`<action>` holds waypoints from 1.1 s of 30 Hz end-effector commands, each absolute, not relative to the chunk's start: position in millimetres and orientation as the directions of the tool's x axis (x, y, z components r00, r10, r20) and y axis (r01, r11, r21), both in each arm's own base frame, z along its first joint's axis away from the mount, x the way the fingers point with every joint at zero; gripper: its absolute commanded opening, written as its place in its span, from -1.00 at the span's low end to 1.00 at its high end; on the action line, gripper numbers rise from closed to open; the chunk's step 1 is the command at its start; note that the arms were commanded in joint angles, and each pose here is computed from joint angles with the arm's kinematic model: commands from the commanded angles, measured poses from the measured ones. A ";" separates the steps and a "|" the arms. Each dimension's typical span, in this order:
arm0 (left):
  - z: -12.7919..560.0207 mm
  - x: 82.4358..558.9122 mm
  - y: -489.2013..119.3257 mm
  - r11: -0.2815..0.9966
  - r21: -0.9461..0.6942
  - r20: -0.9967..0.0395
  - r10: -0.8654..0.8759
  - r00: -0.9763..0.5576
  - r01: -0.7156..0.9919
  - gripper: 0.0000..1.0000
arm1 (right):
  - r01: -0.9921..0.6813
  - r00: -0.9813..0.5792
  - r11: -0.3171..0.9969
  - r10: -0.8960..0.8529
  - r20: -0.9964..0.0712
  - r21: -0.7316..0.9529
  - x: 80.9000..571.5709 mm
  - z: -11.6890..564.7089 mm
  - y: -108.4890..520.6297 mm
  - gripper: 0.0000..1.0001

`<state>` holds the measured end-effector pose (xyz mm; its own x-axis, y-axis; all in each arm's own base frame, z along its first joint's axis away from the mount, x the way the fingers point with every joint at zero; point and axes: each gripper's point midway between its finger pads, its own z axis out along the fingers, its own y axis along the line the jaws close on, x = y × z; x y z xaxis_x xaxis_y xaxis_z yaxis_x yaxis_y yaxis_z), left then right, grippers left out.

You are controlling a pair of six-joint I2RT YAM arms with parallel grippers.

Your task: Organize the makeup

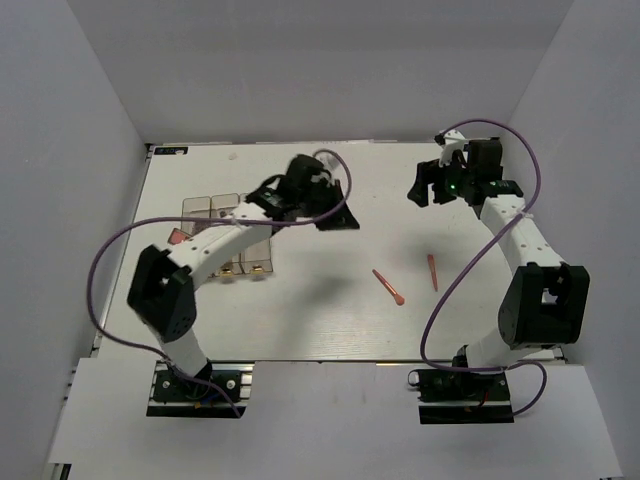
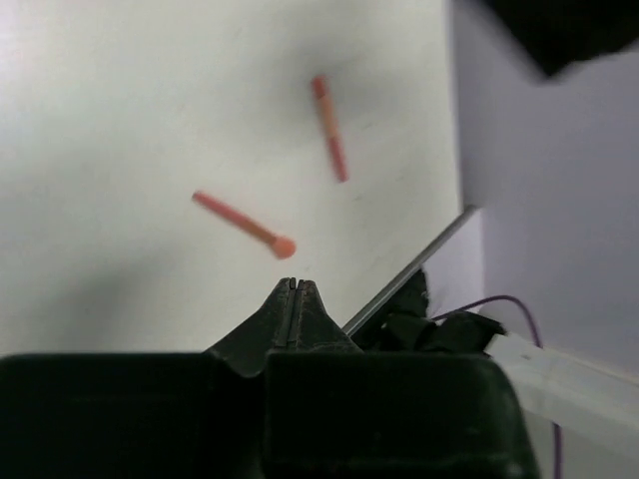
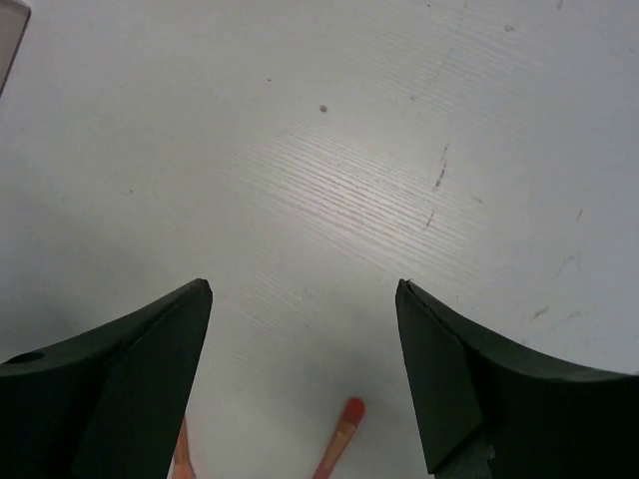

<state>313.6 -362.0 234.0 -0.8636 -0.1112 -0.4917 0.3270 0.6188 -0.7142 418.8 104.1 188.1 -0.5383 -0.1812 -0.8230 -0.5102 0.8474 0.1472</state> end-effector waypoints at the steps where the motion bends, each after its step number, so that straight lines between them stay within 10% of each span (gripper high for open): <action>1: 168.6 297.9 -366.4 0.757 -0.641 -0.327 -0.123 -0.937 0.124 -1.00 | -0.515 -0.560 0.839 -0.178 -0.809 0.173 401.7 198.3 94.2 0.64; 4: 139.1 290.5 -387.1 0.799 -0.598 -0.266 -0.129 -0.955 0.059 -0.98 | -0.519 -0.592 0.832 -0.184 -0.785 0.197 390.9 195.9 89.0 0.59; 7: 115.2 283.0 -403.1 0.834 -0.551 -0.210 -0.134 -0.968 0.004 -0.26 | -0.518 -0.641 0.817 -0.173 -0.748 0.254 379.0 186.0 93.1 0.37; 12: 91.8 278.6 -423.9 0.870 -0.486 -0.130 -0.169 -0.977 -0.086 -0.02 | -0.447 -0.680 0.842 -0.101 -0.726 0.302 374.6 172.7 71.8 0.25; 23: 57.4 255.7 -433.2 0.872 -0.318 0.114 -0.355 -0.928 -0.372 0.06 | -0.392 -0.676 0.858 -0.024 -0.736 0.332 369.8 166.6 54.0 0.23; 33: 57.2 262.8 -450.3 0.847 -0.336 0.125 -0.394 -0.911 -0.412 0.08 | -0.374 -0.693 0.849 0.011 -0.720 0.373 364.3 158.0 51.7 0.20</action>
